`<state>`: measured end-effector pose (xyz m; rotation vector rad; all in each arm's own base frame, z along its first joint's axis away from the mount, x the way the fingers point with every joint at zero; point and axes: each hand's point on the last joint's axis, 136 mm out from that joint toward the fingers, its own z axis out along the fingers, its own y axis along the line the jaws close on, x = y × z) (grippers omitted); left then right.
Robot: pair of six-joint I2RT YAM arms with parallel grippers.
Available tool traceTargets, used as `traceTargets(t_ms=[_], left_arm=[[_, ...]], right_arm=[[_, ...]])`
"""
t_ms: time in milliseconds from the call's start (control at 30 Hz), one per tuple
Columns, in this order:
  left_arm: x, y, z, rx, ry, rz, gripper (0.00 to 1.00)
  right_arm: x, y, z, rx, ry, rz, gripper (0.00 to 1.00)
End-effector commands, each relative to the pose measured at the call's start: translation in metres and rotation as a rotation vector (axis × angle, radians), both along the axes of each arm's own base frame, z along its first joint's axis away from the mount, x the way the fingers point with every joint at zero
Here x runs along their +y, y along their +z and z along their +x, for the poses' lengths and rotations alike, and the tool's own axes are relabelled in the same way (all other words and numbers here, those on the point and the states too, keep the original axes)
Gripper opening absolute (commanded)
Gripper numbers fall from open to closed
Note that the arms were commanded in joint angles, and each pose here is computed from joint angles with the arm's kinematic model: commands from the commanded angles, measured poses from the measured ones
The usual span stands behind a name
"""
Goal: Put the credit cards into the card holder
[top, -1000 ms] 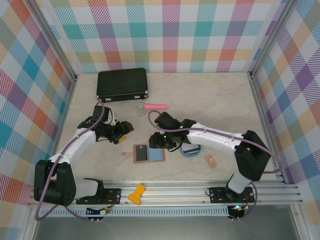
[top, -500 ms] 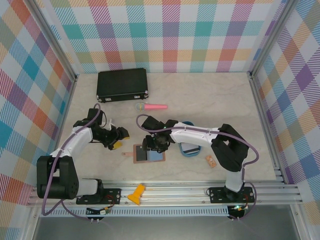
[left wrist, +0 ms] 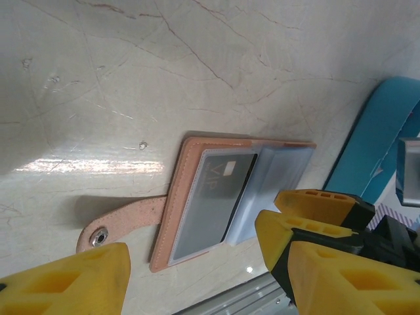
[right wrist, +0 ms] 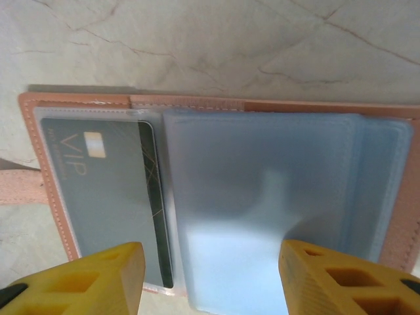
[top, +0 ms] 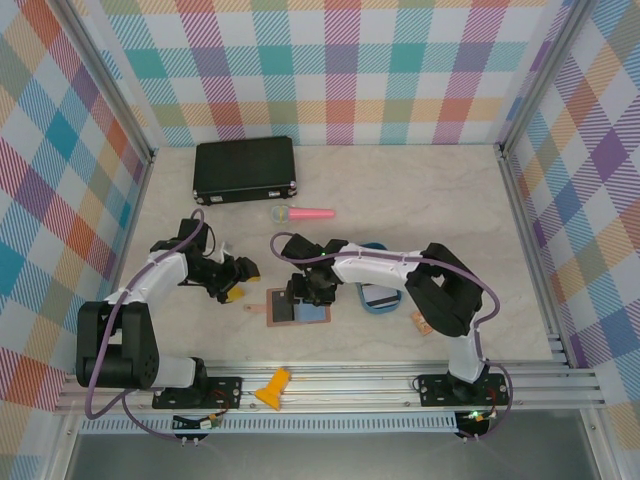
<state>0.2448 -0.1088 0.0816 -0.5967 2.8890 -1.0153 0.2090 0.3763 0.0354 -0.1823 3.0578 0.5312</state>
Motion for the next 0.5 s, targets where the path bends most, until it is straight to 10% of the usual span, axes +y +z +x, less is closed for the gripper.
traceTargets(t_ms=[0,467], left_arm=[[-0.003,-0.006,-0.008,0.034,-0.005,0.0,0.65],[-0.017,-0.031,-0.021,0.102,0.022,-0.021,0.65]], right_arm=[[0.009,0.001,-0.001,0.03,0.006,0.033,0.57],[0.019,-0.004,-0.005,0.064,0.018,0.095,0.57]])
